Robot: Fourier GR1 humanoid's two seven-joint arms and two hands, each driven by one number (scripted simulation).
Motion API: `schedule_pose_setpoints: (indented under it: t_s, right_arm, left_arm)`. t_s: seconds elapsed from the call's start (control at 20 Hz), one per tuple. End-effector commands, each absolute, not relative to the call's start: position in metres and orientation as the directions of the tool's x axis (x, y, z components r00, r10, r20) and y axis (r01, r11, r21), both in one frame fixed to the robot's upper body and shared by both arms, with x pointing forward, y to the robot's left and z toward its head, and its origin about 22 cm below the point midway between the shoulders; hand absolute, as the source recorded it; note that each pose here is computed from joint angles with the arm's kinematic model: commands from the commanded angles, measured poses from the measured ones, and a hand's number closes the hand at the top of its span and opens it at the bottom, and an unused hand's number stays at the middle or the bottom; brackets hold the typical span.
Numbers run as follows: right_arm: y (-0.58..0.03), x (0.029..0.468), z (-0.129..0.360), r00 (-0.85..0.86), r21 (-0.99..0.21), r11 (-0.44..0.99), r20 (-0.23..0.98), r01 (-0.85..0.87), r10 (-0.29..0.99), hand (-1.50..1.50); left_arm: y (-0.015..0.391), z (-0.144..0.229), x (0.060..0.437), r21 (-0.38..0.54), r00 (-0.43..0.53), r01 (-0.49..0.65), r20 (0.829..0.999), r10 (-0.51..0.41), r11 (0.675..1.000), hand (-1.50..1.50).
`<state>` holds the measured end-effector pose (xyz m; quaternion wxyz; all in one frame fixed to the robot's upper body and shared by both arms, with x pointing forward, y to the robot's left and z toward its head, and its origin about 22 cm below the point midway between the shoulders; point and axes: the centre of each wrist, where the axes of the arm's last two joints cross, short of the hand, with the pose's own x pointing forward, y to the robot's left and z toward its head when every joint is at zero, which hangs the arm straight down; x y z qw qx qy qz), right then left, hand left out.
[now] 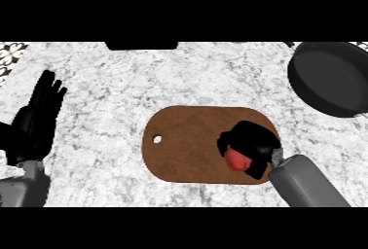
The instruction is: Pick the bell pepper from the cutting board and place it in the pot
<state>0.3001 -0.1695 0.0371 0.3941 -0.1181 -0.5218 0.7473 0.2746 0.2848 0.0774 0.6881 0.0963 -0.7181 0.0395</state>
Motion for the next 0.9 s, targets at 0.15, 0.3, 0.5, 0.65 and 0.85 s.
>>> schedule_pose_setpoints:
  t_s: [0.15,0.3,0.5,0.65,0.85]
  right_arm:
    - [-0.227,0.216,0.040,-0.535,-0.855,0.032,0.352,-0.517,0.768,1.50]
    - [-0.241,0.195,0.065,-0.521,-0.864,0.096,0.384,-0.495,0.762,1.50]
    - [-0.244,0.200,0.091,-0.456,-0.862,0.392,0.504,-0.322,0.733,1.50]
    - [-0.255,0.186,0.115,-0.418,-0.850,0.498,0.521,-0.171,0.745,1.50]
    - [-0.280,0.178,0.152,-0.405,-0.804,0.593,0.526,0.051,0.748,1.50]
  left_arm:
    - [0.289,0.085,0.271,0.068,-0.029,-0.207,0.997,-0.076,0.976,0.00]
    - [0.281,0.088,0.281,0.082,-0.046,-0.203,0.995,-0.093,0.976,0.00]
    - [0.292,0.083,0.275,0.090,-0.033,-0.204,0.995,-0.099,0.975,0.00]
    - [0.284,0.083,0.273,0.078,-0.017,-0.204,0.996,-0.083,0.976,0.00]
    - [0.287,0.083,0.272,0.079,-0.042,-0.195,0.995,-0.089,0.978,0.00]
